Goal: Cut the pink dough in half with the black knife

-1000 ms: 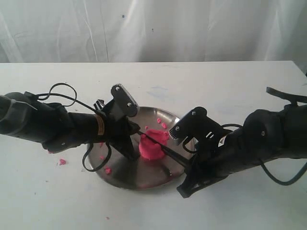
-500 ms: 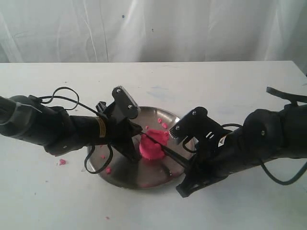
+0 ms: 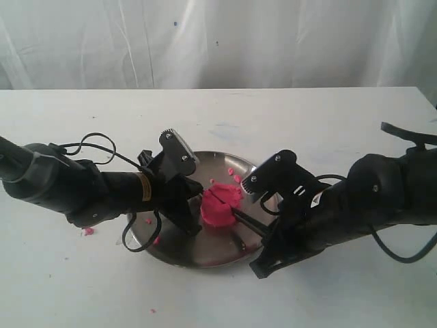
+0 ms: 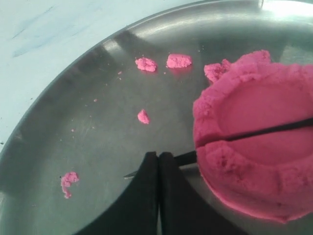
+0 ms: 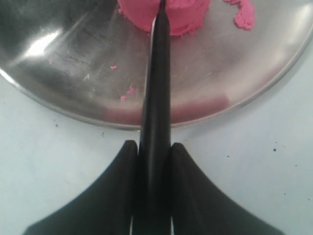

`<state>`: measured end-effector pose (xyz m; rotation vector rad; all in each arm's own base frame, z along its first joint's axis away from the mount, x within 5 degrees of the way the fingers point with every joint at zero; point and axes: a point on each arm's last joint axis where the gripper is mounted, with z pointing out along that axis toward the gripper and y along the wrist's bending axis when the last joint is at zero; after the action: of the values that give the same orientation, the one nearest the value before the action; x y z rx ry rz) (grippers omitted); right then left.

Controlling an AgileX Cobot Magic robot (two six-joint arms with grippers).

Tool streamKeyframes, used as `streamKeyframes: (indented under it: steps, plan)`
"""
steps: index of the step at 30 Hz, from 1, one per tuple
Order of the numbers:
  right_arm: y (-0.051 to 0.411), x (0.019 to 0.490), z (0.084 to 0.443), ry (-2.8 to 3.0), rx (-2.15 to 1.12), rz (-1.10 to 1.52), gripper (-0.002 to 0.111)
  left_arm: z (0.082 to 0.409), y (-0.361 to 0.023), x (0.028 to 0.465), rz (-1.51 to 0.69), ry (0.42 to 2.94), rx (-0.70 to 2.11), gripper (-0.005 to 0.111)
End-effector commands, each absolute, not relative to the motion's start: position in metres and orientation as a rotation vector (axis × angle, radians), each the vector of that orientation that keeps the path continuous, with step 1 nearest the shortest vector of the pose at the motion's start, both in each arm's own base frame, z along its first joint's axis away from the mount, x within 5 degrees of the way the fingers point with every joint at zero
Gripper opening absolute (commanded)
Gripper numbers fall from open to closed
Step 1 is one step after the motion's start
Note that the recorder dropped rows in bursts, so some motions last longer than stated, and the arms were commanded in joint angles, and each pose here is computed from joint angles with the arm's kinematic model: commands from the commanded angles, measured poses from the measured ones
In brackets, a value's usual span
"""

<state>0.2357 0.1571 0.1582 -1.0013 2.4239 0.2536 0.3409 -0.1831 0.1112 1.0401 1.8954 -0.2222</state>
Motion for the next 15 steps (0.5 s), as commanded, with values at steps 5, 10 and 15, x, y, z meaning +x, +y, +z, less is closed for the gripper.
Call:
streamKeyframes:
  steps: [5,10,15]
  plan:
    - [0.157,0.236,0.155,2.431,-1.021,0.249,0.000,0.095,-0.181,0.335,-0.191,1.971,1.102,0.000]
    - [0.158,0.237,0.146,2.457,-1.037,0.239,0.000,0.095,-0.181,0.335,-0.191,1.971,1.102,0.000]
    - [0.158,0.237,0.142,2.473,-1.042,0.237,0.000,0.095,-0.181,0.335,-0.191,1.971,1.102,0.000]
